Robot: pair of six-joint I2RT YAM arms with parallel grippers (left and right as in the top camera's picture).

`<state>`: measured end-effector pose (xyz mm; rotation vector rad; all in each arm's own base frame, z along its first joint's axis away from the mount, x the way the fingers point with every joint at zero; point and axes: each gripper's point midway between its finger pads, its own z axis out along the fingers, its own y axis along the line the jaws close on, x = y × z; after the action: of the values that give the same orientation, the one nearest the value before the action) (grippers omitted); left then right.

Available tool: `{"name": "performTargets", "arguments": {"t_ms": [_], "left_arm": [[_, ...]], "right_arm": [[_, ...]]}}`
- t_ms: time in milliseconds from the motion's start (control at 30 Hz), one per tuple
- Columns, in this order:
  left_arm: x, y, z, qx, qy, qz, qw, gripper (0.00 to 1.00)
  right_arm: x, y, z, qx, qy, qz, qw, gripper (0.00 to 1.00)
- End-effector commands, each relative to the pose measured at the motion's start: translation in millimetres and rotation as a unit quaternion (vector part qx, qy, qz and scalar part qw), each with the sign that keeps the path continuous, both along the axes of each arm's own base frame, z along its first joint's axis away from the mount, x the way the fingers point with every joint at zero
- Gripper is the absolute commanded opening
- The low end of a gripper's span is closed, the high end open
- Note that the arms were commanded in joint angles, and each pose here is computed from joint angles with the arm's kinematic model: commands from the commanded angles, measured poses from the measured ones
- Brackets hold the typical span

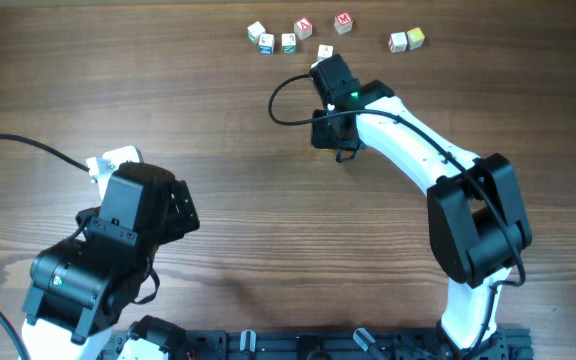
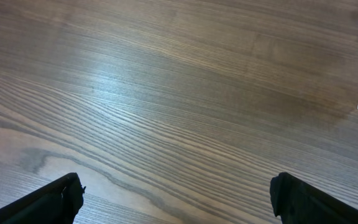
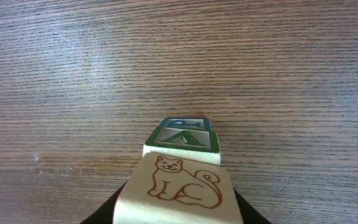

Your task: Form a tower

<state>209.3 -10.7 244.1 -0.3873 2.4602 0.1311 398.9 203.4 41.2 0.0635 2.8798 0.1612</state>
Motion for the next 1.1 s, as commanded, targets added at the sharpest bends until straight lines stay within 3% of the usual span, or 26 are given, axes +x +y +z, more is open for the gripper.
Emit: {"name": "performTargets", "arguments": {"t_ms": [0, 100, 233, 300, 400, 867, 967, 1067], "left_arm": [[-0.1, 1.6, -0.9, -0.002, 0.000, 0.007, 1.000, 1.00], [-0.1, 1.6, -0.9, -0.002, 0.000, 0.007, 1.000, 1.00], [-0.1, 1.6, -0.9, -0.002, 0.000, 0.007, 1.000, 1.00], [-0.1, 1.6, -0.9, -0.002, 0.000, 0.007, 1.000, 1.00], [-0.1, 1.6, -0.9, -0.002, 0.000, 0.007, 1.000, 1.00], [-0.1, 1.6, -0.9, -0.002, 0.000, 0.007, 1.000, 1.00], [-0.1, 1.6, -0.9, -0.002, 0.000, 0.007, 1.000, 1.00], [-0.1, 1.6, -0.9, -0.002, 0.000, 0.007, 1.000, 1.00]], "right_arm": [[7.5, 5.2, 20.6, 0.012, -0.025, 0.001, 1.000, 0.47], [7.7, 5.3, 20.7, 0.013, -0.025, 0.001, 1.000, 0.58], [10.4, 6.7, 21.8, 0.016, -0.031, 0.001, 0.999, 0.64], [11.4, 7.3, 22.2, 0.017, -0.034, 0.002, 0.999, 0.63], [14.4, 8.8, 23.5, 0.016, -0.042, 0.014, 0.999, 0.54], [22.2, 7.0, 26.1, 0.005, -0.062, 0.022, 0.998, 0.48], [22.2, 7.0, 26.1, 0.005, -0.061, 0.021, 0.998, 0.65], [23.7, 7.6, 26.8, 0.007, -0.065, 0.020, 0.998, 0.66]]}}
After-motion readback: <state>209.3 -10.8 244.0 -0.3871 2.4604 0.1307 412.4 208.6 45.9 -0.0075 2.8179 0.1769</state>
